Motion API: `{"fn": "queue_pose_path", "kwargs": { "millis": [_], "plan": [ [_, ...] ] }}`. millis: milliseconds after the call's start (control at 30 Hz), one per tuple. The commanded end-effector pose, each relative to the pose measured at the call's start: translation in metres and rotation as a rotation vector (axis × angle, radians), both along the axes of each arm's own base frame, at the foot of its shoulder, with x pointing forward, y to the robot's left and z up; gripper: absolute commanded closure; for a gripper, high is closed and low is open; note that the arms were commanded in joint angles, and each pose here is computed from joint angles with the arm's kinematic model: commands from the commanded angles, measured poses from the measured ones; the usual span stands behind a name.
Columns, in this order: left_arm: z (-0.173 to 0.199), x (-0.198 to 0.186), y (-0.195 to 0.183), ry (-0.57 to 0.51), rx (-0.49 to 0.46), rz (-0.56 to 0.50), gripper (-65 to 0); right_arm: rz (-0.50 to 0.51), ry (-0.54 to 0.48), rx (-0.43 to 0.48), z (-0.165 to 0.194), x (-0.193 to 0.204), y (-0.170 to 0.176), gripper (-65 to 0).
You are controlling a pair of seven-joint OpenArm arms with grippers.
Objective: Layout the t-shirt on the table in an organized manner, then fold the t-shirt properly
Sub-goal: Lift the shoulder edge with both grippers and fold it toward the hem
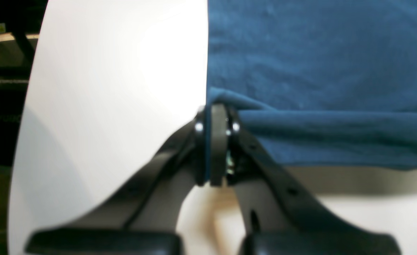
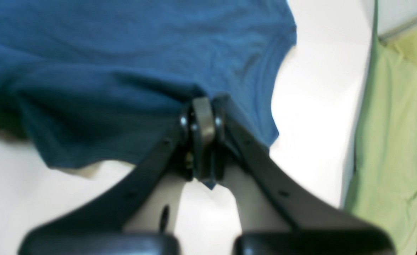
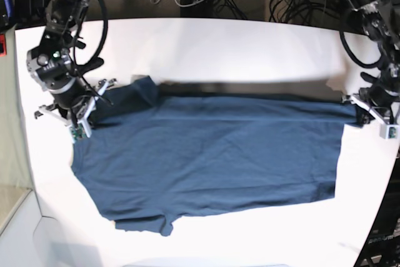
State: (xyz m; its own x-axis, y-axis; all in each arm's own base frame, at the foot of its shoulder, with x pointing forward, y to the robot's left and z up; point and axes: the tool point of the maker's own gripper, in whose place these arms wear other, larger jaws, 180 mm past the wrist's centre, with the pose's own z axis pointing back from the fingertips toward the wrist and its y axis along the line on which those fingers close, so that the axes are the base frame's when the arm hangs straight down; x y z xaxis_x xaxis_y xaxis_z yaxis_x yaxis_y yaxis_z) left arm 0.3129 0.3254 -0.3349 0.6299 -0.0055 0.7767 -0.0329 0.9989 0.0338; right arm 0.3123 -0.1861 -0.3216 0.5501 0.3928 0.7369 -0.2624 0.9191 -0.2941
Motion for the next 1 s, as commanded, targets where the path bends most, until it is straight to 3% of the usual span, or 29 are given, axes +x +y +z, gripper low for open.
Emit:
{"fn": "queue_pose_path", "kwargs": {
  "millis": [0, 133, 633, 967],
  "plan": [
    [0.014, 0.009, 0.008, -0.043, 0.014, 0.005, -0.1, 0.013, -0.059, 0.001, 0.016, 0.01, 0.002, 0.0],
    [0.007, 0.016, 0.01, -0.034, -0.019, 0.02, -0.2, 0.03, -0.054, 0.025, 0.011, 0.024, 0.009, 0.0],
    [-0.007, 0.04, 0.014, -0.026, -0.112, 0.056, -0.4, 0.018, 0.023, 0.02, -0.014, 0.053, -0.019, 0.0],
    [-0.017, 0.057, -0.011, -0.029, -0.132, -0.013, -0.5, 0.023, 0.03, 0.04, -0.016, 0.065, -0.016, 0.0]
  ]
}}
